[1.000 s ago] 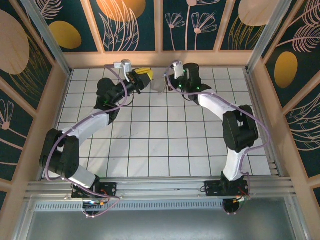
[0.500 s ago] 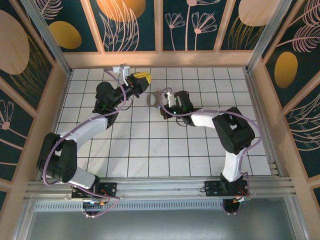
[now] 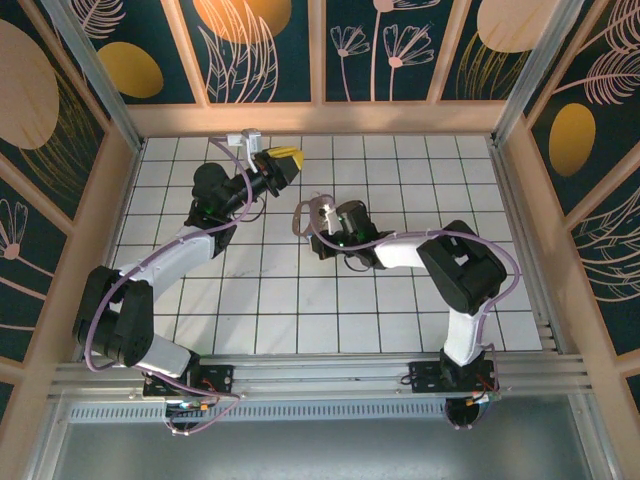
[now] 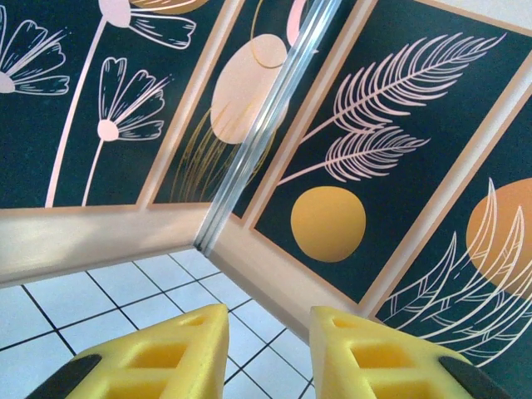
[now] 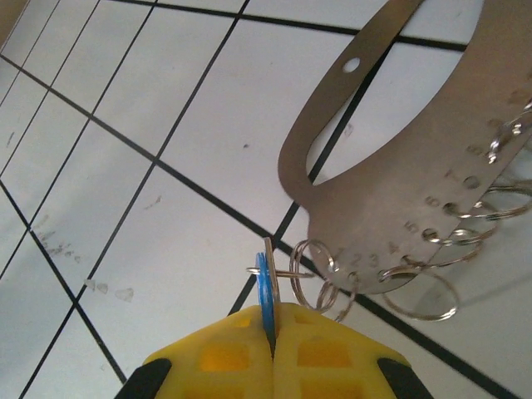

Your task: Put the keys on the keyring

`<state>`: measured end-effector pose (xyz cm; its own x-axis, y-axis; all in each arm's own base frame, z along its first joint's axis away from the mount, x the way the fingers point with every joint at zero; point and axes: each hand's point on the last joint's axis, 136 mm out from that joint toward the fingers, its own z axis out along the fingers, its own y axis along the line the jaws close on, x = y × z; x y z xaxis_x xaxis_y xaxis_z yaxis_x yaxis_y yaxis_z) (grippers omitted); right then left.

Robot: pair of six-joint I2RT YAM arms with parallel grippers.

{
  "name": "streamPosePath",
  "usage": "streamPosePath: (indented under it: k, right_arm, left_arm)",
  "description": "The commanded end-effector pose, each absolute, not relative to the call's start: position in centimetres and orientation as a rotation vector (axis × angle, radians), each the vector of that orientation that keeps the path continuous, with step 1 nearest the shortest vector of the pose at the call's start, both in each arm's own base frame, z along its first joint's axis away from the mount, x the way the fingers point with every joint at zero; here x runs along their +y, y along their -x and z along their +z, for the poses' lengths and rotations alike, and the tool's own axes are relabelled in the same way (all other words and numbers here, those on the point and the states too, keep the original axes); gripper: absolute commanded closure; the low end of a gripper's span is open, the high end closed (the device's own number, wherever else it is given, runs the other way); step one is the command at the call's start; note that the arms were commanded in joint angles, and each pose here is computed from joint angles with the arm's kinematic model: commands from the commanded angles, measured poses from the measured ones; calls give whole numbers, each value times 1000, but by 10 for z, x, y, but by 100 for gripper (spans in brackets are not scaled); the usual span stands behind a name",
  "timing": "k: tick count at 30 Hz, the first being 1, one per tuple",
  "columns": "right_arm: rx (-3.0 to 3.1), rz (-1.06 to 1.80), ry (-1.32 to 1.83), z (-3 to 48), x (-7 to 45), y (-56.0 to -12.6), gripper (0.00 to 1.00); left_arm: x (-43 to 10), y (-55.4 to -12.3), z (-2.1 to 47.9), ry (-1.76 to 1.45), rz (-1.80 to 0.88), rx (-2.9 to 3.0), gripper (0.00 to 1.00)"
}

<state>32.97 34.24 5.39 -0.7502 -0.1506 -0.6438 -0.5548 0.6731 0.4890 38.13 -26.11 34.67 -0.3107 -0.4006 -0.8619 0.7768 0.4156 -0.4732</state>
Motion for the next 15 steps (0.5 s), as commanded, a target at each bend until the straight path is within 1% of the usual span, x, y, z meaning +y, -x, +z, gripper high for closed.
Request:
streamPosePath:
  k: [1,2,3,5,7,8,9,15]
  right_arm:
    - [2279,1001,585,73,355,-312,100]
    - [2280,1027,612,75,359,-304,96]
    - [2284,1049,640,76,362,-296,88]
    - [2285,1111,697,81,367,-278,67]
    - [2288,1163,722,86,367,-264,55]
    - [2283,1184,728,90,366,-259,47]
    - [2276,1193,727,93,363,-255,42]
    - [2219,1119,682,124,336,-253,35]
  left_arm:
    - [-259,-377,353,-369,-1234,1448,69]
    - [-260,-377,353,-371,-1235,1449,69]
    - [-260,-377,353,-371,-1238,1449,68]
    - [-261,-376,354,-378,-1244,1451,68]
    - [-262,-376,353,-381,-1256,1456,67]
    - [-263,-375,353,-385,-1262,1456,66]
    - [-263,-374,352,-387,-1266,1456,66]
    - [-260,-364,357,-396,-1276,1432,63]
